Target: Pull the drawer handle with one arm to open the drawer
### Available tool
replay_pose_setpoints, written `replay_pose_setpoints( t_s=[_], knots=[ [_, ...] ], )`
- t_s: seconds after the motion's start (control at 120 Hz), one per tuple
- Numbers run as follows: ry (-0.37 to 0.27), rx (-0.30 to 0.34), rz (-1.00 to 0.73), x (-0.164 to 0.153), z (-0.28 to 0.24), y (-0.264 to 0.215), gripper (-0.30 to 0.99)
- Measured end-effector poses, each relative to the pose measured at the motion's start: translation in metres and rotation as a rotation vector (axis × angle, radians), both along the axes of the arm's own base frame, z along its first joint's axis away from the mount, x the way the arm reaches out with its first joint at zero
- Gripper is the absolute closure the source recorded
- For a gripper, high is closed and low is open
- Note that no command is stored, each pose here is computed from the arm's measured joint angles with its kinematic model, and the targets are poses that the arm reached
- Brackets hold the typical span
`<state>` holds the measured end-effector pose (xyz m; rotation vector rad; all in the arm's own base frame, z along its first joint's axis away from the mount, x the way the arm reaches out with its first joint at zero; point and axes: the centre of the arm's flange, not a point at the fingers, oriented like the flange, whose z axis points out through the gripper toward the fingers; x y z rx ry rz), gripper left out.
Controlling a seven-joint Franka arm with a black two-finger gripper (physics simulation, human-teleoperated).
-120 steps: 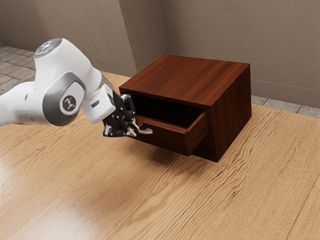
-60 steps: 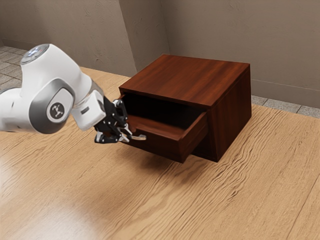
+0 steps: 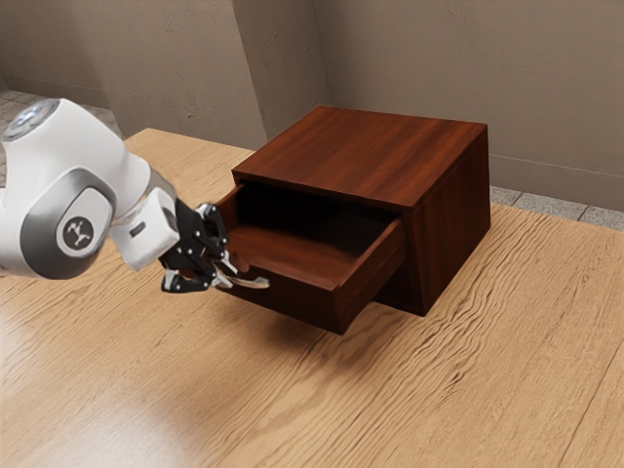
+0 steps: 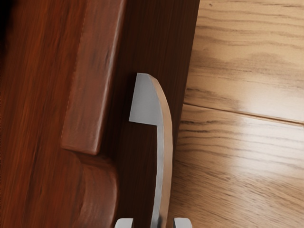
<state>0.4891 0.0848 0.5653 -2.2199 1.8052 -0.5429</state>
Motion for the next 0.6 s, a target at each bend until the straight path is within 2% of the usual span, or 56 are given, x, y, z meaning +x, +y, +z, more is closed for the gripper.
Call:
replay_pose_setpoints(
  t_s=[0.142, 0.3, 0.483, 0.525, 0.6],
  knots=[
    [0.001, -0.001, -0.001, -0.002, -0.002, -0.001, 0.63],
    [-0.007, -0.003, 0.0, -0.011, 0.001, -0.001, 0.67],
    [-0.068, -0.003, -0.006, -0.035, 0.037, -0.005, 0.63],
    [-0.082, -0.004, -0.008, -0.042, 0.047, -0.006, 0.59],
    [-0.115, -0.003, -0.014, -0.054, 0.074, -0.008, 0.42]
  ],
)
